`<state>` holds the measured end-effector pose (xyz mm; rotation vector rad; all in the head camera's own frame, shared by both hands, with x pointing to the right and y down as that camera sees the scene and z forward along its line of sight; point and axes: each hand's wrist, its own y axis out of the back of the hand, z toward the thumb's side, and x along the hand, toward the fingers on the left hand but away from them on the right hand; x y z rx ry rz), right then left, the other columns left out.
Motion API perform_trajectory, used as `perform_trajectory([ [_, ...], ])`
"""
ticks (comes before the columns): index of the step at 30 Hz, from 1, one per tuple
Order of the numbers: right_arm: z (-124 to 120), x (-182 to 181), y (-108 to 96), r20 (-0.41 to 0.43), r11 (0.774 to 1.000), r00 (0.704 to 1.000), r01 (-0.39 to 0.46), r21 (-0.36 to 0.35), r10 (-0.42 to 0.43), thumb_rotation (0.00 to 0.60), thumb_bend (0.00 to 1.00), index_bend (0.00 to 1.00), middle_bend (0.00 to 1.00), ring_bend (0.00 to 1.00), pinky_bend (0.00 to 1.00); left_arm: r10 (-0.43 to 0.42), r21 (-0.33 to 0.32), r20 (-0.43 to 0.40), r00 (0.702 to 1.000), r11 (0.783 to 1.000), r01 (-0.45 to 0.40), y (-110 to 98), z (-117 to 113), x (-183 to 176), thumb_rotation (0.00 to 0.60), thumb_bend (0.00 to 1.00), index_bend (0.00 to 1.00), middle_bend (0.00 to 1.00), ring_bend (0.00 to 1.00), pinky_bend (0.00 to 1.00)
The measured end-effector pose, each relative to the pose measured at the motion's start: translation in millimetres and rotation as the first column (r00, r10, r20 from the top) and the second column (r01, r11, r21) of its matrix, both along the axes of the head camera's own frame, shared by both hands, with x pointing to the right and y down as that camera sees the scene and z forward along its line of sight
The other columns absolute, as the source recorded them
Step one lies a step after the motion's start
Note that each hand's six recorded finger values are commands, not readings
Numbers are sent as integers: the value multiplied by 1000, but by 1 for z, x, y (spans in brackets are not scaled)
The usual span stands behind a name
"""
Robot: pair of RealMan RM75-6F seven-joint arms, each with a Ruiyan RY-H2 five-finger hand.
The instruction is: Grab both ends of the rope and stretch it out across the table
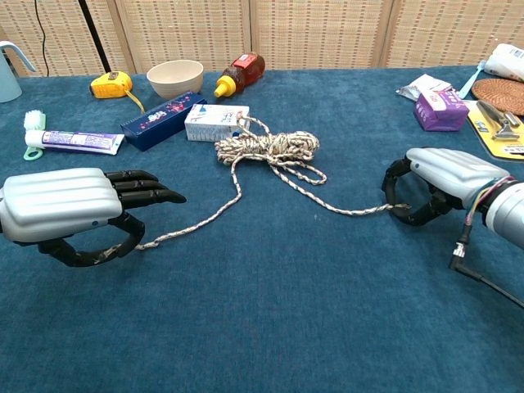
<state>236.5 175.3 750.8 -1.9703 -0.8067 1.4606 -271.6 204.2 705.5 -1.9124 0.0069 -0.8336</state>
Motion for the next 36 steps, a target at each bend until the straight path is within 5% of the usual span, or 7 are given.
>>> perform_trajectory([
  [6, 0, 0, 0, -1, 1000, 1000, 1, -3, -1, 600, 520, 607, 331, 218, 0, -6, -1, -1, 1000, 1000, 6, 1, -1, -2, 600, 424, 579, 0, 0, 0],
  [14, 0, 0, 0, 3, 1000, 1000, -1, -4, 1, 600, 520, 606, 331, 218, 0, 12, -5, 23, 1000, 1000, -12, 3, 1, -4, 600, 408, 376, 0, 0, 0],
  [21, 1, 1, 1, 5, 1000, 1000, -6, -9, 7, 600, 520, 606, 331, 218, 0, 20, -11, 48, 999, 1000, -19, 3, 3, -5, 600, 408, 330, 0, 0, 0],
  [36, 2, -1, 2, 11, 1000, 1000, -5, -14, 5, 600, 520, 610, 335, 224, 0, -17, -3, 8, 1000, 1000, 17, -1, -3, -9, 600, 409, 489, 10, 0, 0],
])
